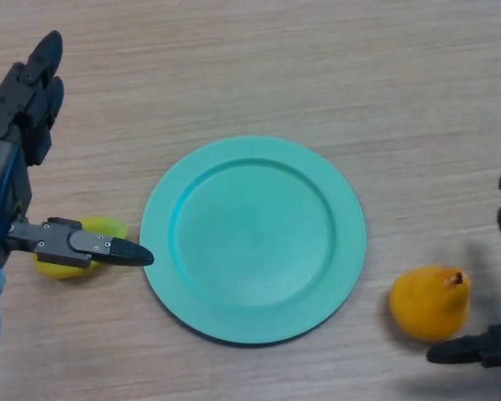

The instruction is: Pick up the yellow pear and place it on the plate

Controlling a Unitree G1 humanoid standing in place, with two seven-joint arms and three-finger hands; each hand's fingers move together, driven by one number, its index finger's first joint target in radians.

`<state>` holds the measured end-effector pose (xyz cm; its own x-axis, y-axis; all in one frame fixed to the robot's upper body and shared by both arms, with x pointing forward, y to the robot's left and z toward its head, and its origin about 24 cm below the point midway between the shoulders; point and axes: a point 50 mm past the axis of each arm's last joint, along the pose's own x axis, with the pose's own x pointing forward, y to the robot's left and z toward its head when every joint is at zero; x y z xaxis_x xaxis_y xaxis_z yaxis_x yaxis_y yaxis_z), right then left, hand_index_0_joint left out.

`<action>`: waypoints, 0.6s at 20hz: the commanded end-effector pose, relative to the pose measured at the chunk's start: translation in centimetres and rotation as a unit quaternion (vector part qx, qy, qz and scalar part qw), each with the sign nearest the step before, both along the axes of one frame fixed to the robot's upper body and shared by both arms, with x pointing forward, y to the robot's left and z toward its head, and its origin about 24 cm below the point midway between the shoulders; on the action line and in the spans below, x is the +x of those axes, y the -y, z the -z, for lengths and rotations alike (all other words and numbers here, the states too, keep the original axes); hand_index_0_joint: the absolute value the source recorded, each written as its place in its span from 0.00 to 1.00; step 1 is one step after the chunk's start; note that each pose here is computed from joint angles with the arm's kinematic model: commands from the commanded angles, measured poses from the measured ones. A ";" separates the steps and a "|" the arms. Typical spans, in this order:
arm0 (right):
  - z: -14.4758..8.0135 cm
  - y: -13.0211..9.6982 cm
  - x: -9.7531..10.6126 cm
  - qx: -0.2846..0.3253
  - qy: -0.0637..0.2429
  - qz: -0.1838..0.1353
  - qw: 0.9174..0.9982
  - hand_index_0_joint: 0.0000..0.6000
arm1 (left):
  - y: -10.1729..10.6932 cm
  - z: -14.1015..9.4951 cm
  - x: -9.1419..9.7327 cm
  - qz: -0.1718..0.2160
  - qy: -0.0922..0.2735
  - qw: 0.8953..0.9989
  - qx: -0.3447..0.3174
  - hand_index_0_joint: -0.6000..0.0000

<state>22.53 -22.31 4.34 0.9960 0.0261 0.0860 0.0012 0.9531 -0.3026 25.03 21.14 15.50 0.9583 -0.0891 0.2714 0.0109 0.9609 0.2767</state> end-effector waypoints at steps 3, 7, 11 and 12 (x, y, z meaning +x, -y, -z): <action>-0.8 0.0 0.5 -0.031 0.072 0.015 0.997 0.00 | -0.4 -3.6 -0.7 -0.026 0.110 0.993 0.042 1.00; -0.2 -0.9 0.5 -0.040 0.065 0.012 0.997 0.33 | -0.6 -3.3 -0.9 -0.028 0.113 0.993 0.035 1.00; 0.7 -0.6 1.1 -0.109 0.064 0.066 0.990 1.00 | -0.9 -3.4 -1.0 -0.033 0.112 0.993 0.029 1.00; 0.7 -0.5 1.2 -0.124 0.065 0.071 0.988 1.00 | -1.0 -3.3 -1.0 -0.035 0.110 0.993 0.026 1.00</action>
